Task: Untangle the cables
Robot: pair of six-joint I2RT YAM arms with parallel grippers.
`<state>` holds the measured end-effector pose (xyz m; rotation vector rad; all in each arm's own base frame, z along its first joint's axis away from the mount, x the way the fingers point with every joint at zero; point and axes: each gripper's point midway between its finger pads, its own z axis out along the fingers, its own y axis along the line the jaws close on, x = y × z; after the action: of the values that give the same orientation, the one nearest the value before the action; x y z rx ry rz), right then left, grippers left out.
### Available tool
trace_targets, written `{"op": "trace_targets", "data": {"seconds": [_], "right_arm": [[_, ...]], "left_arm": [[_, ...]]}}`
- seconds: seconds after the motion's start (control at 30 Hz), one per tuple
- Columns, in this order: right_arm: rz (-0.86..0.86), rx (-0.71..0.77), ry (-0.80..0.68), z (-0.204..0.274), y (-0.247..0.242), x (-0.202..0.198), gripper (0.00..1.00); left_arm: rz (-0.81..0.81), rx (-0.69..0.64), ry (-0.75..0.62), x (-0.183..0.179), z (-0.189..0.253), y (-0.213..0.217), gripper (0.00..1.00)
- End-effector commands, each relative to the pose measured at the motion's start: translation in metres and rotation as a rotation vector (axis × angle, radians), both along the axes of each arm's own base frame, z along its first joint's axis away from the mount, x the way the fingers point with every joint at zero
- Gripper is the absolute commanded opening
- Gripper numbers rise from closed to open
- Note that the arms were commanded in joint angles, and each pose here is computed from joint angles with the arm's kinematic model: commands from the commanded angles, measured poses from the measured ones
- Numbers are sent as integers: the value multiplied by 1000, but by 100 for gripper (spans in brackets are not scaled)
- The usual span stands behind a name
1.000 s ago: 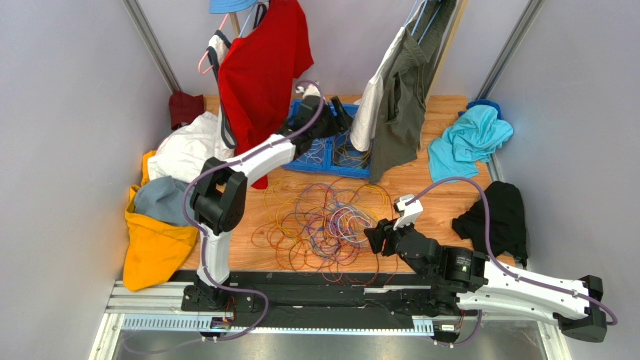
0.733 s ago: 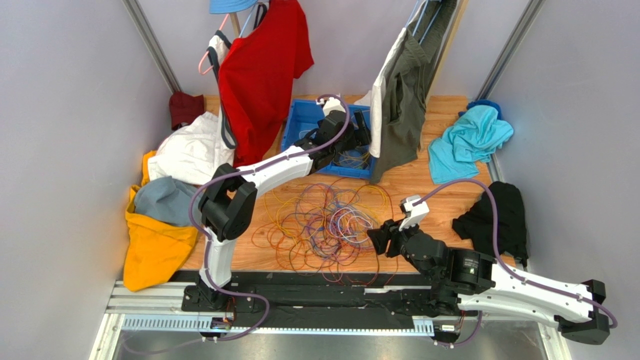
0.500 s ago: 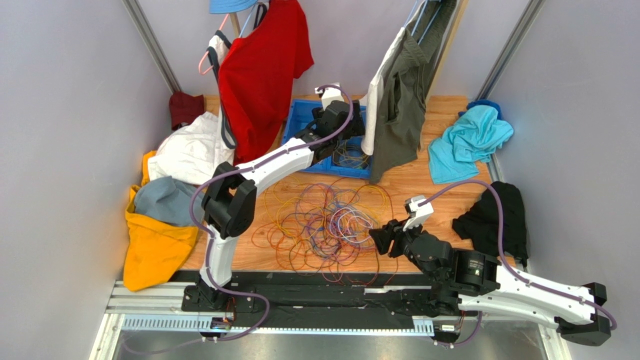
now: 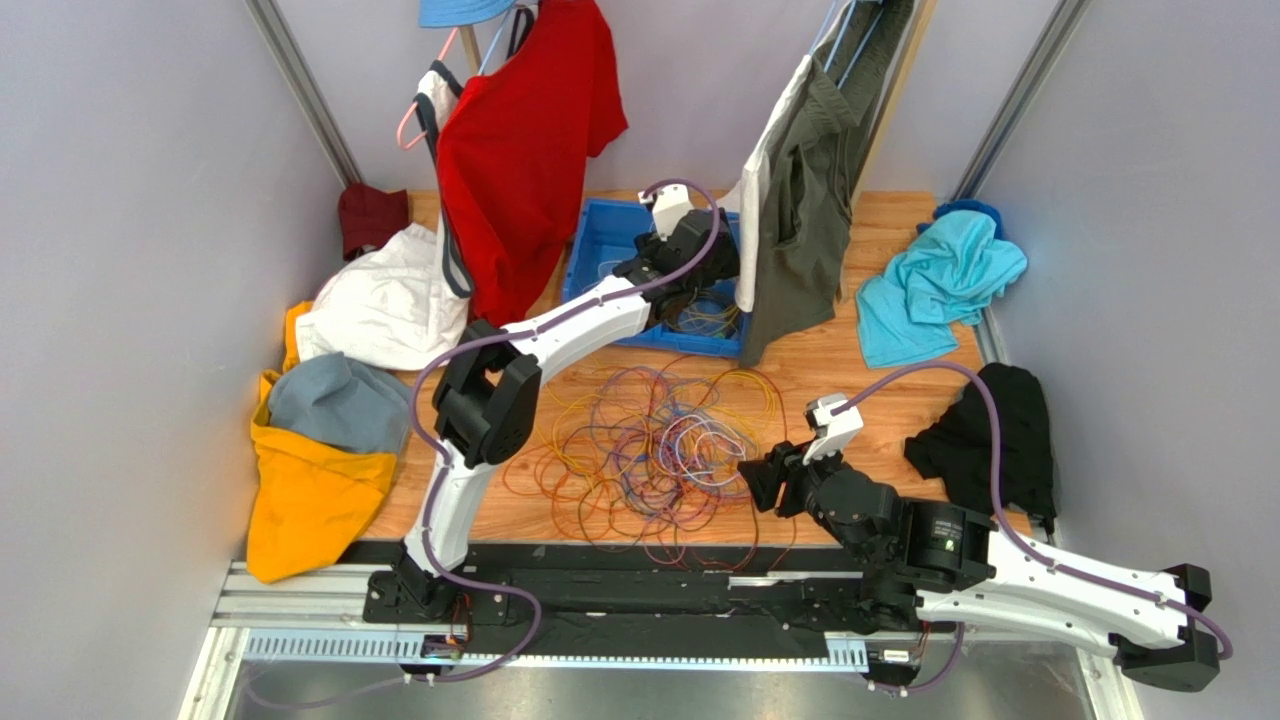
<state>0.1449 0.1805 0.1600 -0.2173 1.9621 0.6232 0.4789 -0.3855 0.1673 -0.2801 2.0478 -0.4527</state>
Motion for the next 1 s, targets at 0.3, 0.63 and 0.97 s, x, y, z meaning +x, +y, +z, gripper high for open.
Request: {"op": "trace_targets", "data": {"seconds": [0.3, 0.63, 0.97], "right_arm": [[-18, 20, -9, 5, -1, 2, 50], [-38, 0, -8, 5, -12, 2, 50], [-19, -50, -16, -2, -1, 5, 50]], "left_arm": [[406, -230, -17, 24, -11, -2, 99], [475, -31, -147, 45, -22, 14, 99], [473, 19, -196, 55, -33, 20, 99]]}}
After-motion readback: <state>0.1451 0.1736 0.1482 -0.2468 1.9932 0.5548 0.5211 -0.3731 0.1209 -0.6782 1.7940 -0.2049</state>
